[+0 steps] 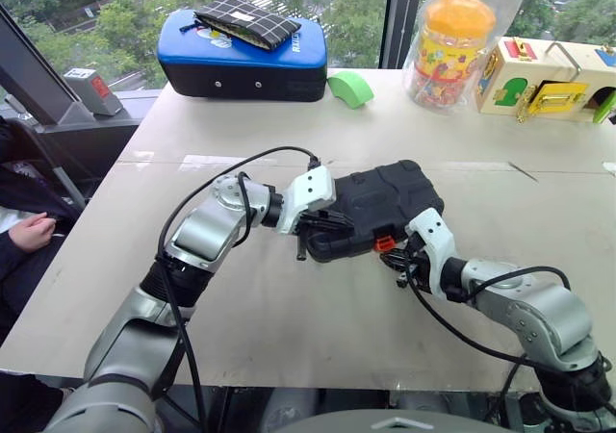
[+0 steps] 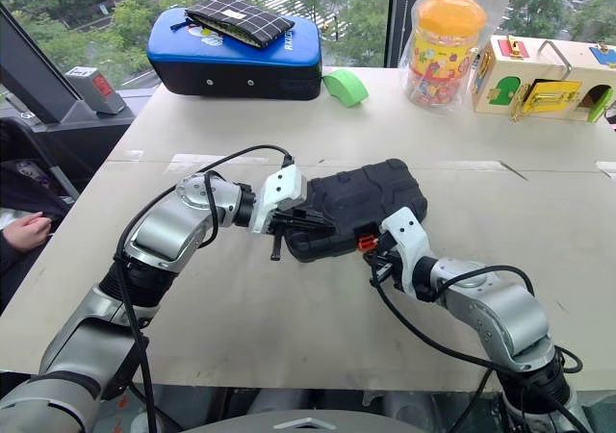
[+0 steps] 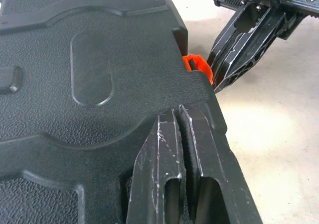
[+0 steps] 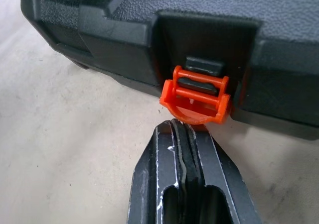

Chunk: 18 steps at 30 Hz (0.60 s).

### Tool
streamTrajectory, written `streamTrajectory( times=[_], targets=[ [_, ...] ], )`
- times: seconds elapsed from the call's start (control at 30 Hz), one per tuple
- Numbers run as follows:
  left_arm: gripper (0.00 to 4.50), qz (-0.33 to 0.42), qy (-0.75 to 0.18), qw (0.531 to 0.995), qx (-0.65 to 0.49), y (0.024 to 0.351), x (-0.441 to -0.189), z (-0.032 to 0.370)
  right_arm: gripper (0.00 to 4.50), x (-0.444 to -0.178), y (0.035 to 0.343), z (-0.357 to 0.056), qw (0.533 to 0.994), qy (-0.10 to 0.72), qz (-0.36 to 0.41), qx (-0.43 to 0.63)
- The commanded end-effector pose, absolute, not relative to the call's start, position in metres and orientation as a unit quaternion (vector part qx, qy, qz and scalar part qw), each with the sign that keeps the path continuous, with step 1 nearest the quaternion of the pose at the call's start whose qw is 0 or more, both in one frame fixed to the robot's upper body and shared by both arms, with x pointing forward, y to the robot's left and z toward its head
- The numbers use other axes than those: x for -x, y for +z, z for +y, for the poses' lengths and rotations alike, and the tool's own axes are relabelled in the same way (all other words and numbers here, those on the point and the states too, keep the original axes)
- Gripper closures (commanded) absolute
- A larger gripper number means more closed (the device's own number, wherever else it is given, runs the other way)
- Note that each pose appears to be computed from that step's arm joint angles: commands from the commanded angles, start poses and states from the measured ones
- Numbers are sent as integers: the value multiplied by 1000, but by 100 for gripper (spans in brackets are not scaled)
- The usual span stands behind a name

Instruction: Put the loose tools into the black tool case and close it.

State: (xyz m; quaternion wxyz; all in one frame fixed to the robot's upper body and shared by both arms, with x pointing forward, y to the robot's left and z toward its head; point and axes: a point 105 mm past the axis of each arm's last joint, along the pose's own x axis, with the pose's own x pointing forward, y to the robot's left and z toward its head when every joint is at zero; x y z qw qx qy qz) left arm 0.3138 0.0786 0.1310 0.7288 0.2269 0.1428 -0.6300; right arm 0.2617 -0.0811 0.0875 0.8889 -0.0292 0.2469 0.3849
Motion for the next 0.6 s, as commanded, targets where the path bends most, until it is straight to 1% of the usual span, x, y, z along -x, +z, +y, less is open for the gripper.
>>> streamTrajectory(
  times=[0.03, 0.17, 0.4, 0.47, 0.57, 0.6],
  targets=[
    [439, 208, -617, 724, -227, 99, -311, 86, 450, -268, 117, -79, 904, 387, 178, 23],
    [439, 213, -617, 723, -228, 96, -311, 86, 450, -267, 123, -79, 907, 386, 167, 16],
    [439, 227, -615, 720, -230, 87, -308, 88, 450, -267, 142, -81, 918, 377, 125, 3],
    [439, 229, -615, 719, -230, 86, -307, 88, 450, -264, 141, -82, 916, 379, 132, 5],
    [439, 230, -613, 720, -230, 85, -307, 89, 450, -253, 130, -88, 910, 381, 164, 16],
    [446, 230, -613, 720, -231, 85, -307, 89, 426, -249, 126, -90, 908, 381, 173, 18]
  ],
)
